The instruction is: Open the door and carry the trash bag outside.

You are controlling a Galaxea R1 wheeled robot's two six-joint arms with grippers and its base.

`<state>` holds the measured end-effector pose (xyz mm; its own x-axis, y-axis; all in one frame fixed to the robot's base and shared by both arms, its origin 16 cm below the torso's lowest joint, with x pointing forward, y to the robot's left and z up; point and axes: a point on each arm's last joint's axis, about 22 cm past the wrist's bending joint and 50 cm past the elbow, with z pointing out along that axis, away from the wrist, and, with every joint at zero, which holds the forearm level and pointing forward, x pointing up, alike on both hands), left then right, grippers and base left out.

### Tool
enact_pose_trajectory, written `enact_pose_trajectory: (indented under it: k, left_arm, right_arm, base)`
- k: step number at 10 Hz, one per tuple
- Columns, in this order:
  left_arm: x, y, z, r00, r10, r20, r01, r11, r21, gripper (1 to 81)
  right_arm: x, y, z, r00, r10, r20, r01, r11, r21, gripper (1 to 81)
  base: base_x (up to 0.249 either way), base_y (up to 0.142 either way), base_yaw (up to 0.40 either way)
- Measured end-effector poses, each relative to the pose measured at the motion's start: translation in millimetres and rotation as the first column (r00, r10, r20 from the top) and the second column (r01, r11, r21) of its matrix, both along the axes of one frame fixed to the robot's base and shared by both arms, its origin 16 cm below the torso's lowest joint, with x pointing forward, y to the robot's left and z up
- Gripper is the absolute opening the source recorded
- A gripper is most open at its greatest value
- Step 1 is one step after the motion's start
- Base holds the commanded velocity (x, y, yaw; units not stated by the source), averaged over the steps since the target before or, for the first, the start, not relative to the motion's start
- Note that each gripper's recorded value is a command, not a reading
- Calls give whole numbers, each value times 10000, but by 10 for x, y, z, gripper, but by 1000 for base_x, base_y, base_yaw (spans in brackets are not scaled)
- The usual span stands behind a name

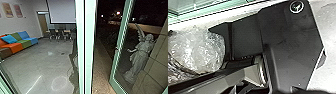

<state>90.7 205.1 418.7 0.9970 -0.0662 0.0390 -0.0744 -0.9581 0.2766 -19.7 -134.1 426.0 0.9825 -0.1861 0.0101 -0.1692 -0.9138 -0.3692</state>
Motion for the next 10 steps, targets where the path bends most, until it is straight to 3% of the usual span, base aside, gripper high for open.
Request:
enact_pose_trajectory:
  k: [10]
  left_arm:
    - [86,0,6,10000,-10,89,10,10000,1,10]
  right_arm:
    - [57,48,8,10000,-2,66,1,10000,58,811]
  base:
    - [-8,0,0]
